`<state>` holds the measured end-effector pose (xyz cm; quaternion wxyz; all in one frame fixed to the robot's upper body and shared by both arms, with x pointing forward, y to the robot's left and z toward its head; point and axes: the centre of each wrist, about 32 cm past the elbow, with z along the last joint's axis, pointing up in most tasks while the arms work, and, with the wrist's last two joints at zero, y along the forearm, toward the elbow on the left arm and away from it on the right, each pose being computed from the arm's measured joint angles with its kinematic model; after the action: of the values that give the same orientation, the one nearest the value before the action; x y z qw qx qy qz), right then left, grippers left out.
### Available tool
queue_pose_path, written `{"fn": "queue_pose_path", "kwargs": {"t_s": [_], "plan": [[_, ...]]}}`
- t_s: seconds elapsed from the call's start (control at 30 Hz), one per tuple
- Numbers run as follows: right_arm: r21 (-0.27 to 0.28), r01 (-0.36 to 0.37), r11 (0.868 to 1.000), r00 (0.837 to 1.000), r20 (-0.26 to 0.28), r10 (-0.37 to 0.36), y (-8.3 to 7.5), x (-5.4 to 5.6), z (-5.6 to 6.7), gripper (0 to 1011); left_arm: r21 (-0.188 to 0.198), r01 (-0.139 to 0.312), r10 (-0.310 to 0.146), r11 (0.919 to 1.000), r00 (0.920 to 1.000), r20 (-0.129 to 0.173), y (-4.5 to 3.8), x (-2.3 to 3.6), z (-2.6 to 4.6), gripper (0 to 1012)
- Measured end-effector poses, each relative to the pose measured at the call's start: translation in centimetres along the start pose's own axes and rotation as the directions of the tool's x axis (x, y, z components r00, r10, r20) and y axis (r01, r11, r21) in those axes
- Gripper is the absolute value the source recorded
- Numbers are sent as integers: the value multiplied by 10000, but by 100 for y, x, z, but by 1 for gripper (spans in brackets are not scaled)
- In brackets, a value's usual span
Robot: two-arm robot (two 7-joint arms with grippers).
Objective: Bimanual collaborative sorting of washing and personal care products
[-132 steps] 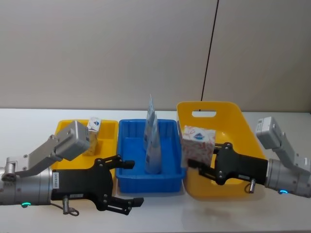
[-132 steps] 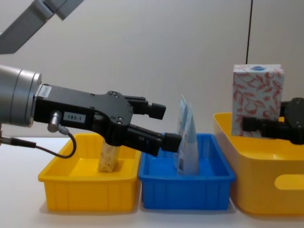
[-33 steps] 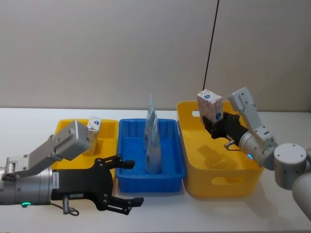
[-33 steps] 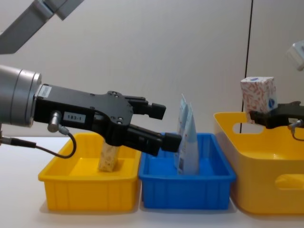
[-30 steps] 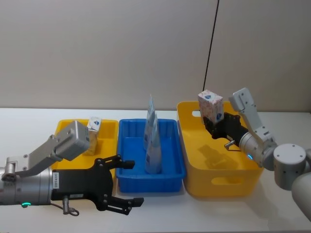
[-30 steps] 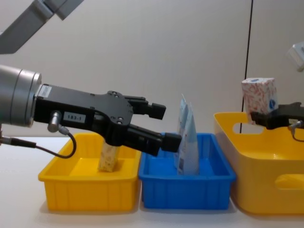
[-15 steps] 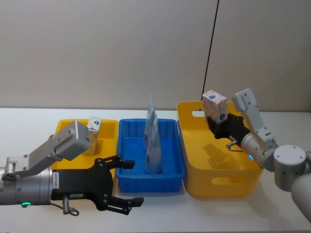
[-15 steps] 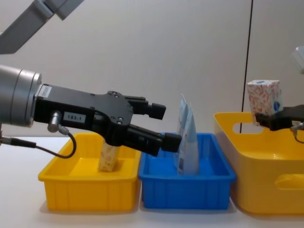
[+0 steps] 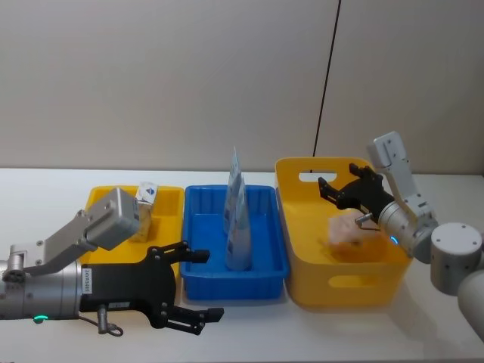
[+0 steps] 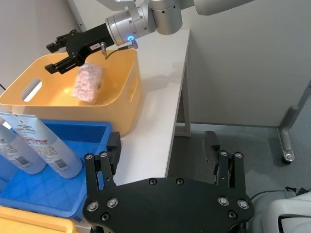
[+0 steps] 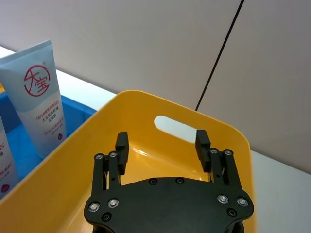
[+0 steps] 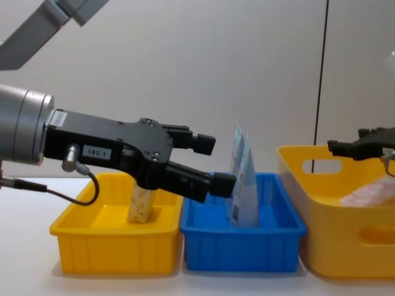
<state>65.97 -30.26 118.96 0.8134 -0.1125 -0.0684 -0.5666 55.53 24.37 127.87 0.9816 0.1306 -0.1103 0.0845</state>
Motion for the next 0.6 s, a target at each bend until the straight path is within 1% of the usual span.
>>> {"fn": "queue_pose_path", "kwargs": {"t_s": [0.03, 0.07, 0.13, 0.27, 0.43, 0.6], "plan": [[54, -6, 10000, 10000, -11, 6, 0, 4, 13, 833, 1, 0, 0, 10000, 10000, 0, 0, 0, 0, 1001], [54, -6, 10000, 10000, -11, 6, 0, 4, 13, 833, 0, 0, 0, 10000, 10000, 0, 0, 0, 0, 1001], [136, -9, 9999, 10000, -37, 10, 0, 10, 30, 906, 0, 0, 0, 10000, 10000, -1, 0, 0, 0, 1001], [345, -92, 9994, 9999, -81, 95, -6, 9, 70, 1003, 0, 0, 0, 10000, 10000, -1, 0, 0, 0, 1001], [578, -287, 9979, 9995, -126, 295, -27, -8, 119, 1004, 0, 0, 0, 10000, 10000, -1, 0, 0, 0, 1001], [898, -617, 9940, 9979, -146, 633, -80, -51, 183, 1004, 0, 0, 0, 10000, 10000, 0, 0, 0, 0, 1001]]}}
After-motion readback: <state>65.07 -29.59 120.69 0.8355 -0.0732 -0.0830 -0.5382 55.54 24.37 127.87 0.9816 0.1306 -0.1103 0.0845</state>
